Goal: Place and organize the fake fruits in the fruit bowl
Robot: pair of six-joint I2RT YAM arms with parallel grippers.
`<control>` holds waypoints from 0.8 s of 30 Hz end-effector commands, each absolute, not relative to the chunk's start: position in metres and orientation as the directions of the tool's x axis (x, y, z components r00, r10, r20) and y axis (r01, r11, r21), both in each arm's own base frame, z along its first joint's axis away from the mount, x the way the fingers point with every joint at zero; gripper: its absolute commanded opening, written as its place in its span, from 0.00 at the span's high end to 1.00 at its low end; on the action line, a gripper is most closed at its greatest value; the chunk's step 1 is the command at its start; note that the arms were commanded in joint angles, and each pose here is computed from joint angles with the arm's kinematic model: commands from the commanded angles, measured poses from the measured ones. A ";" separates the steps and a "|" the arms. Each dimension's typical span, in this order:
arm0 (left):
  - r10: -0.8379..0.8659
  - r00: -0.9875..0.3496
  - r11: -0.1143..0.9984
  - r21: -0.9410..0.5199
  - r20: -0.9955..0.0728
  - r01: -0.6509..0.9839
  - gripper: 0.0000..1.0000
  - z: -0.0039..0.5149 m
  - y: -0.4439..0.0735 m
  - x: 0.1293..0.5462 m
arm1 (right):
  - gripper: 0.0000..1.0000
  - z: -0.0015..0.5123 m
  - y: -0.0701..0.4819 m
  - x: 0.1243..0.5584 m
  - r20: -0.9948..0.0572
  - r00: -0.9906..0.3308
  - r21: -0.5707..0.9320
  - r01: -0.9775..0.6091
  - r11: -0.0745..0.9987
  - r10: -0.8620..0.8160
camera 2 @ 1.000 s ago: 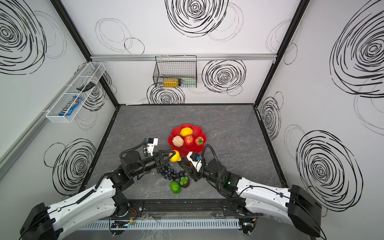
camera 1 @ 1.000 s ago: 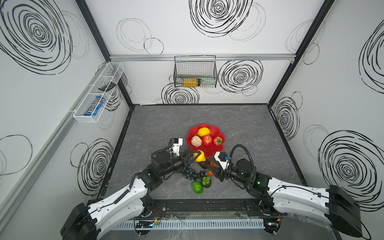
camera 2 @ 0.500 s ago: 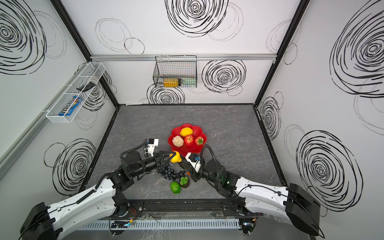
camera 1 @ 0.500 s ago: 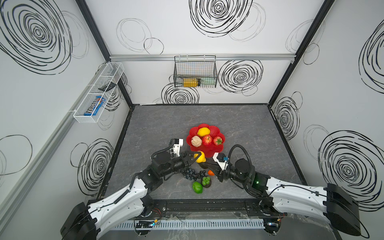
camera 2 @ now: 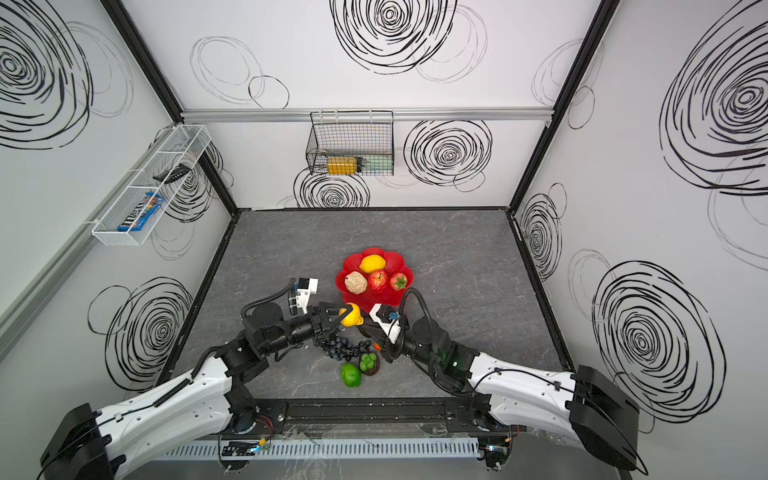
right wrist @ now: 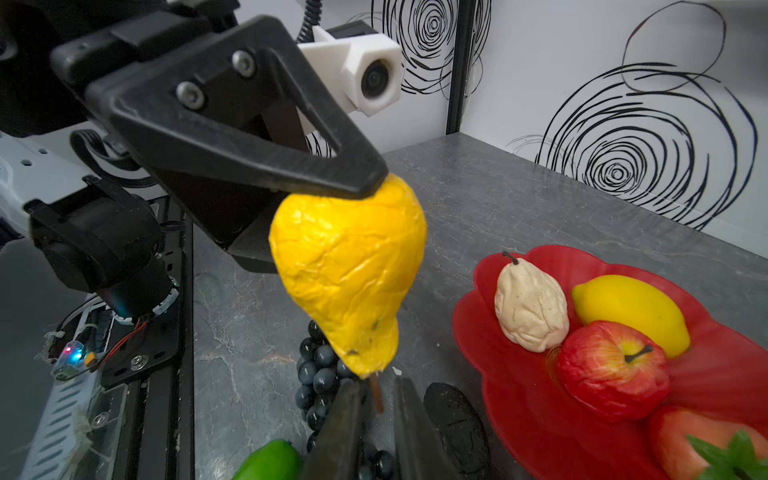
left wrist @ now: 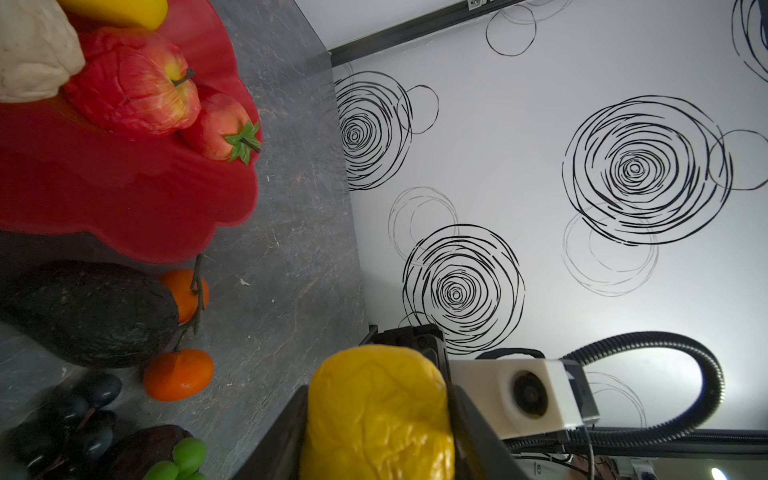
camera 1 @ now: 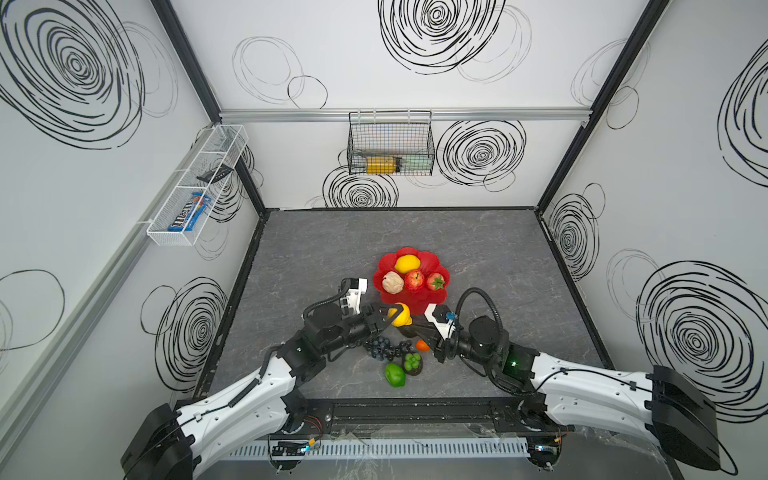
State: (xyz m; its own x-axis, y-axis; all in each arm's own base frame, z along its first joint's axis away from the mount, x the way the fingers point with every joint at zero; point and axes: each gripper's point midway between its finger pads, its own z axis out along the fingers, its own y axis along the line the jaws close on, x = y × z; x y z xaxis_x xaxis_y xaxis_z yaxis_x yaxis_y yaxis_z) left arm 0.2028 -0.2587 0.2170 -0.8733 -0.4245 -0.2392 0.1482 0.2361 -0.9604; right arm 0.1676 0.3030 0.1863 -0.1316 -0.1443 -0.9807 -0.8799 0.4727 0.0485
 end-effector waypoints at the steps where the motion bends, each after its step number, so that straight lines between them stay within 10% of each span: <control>1: -0.419 -0.872 0.212 -0.961 -0.252 0.177 0.53 0.223 -0.262 0.201 | 0.87 0.208 0.310 0.171 -0.990 -0.091 0.029 -0.886 0.463 -0.112; 8: -0.421 -0.869 0.226 -0.958 -0.259 0.177 0.49 0.220 -0.261 0.202 | 0.96 0.205 0.311 0.168 -0.988 -0.096 0.030 -0.894 0.447 -0.125; 14: -0.423 -0.857 0.272 -0.943 -0.294 0.190 0.26 0.217 -0.257 0.205 | 1.00 0.202 0.311 0.165 -0.981 -0.117 0.036 -0.896 0.442 -0.157; 24: -0.459 -0.696 0.561 -0.788 -0.552 0.254 0.13 0.211 -0.198 0.238 | 1.00 0.191 0.283 0.182 -0.936 -0.285 0.105 -0.785 0.611 -0.205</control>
State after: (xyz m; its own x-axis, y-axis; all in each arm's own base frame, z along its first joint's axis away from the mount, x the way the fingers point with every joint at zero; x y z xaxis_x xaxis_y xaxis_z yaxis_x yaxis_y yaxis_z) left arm 0.2268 -0.2186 0.1986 -0.7844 -0.4660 -0.4094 0.1846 0.4549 -0.8712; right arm 0.1728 0.2951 0.1873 -0.2227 -0.2043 -0.9532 -0.8445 0.5289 0.0840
